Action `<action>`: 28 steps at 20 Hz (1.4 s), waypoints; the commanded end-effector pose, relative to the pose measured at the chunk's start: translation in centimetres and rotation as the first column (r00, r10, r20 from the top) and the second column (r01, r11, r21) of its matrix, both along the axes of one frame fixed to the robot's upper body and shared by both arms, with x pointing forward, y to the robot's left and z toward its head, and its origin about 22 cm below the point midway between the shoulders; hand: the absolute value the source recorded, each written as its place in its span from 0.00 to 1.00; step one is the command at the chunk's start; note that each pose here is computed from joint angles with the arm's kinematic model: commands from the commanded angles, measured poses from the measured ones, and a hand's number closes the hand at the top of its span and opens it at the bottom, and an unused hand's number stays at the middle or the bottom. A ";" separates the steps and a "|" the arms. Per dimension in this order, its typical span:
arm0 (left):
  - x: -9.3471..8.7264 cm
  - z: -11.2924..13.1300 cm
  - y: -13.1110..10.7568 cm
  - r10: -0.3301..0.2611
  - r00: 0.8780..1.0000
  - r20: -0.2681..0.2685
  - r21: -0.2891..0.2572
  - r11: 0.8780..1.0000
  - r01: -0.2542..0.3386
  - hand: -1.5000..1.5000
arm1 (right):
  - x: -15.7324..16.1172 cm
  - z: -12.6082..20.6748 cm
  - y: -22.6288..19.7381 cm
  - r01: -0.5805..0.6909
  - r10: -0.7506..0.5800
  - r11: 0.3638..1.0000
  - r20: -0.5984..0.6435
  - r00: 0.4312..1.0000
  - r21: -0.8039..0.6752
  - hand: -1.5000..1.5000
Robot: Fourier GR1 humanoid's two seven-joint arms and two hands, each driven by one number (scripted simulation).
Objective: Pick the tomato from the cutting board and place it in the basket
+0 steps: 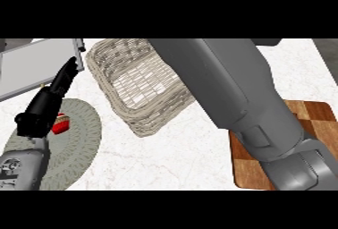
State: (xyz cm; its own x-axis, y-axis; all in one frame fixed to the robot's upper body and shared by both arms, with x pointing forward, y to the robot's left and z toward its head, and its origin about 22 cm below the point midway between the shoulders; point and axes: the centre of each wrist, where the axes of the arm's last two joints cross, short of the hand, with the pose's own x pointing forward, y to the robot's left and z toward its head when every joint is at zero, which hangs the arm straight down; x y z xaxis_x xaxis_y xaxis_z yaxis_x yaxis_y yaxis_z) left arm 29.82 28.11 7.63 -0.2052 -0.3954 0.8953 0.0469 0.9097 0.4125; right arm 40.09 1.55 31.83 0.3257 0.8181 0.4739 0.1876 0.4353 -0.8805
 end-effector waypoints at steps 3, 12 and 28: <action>-0.5 0.2 -0.6 0.006 1.000 0.014 -0.003 1.000 -0.006 0.50 | 0.8 0.1 1.3 0.119 -0.146 0.981 -0.178 0.973 -0.155 1.00; -1.1 -0.8 1.5 -0.006 1.000 -0.011 -0.008 1.000 0.006 0.50 | 1.4 -0.8 0.9 0.045 -0.030 0.997 -0.232 0.972 0.061 0.00; -1.3 -0.4 2.6 0.088 0.996 -0.017 0.006 0.996 -0.088 0.50 | 2.3 2.0 -4.9 0.204 -0.387 0.838 0.289 0.876 0.506 0.00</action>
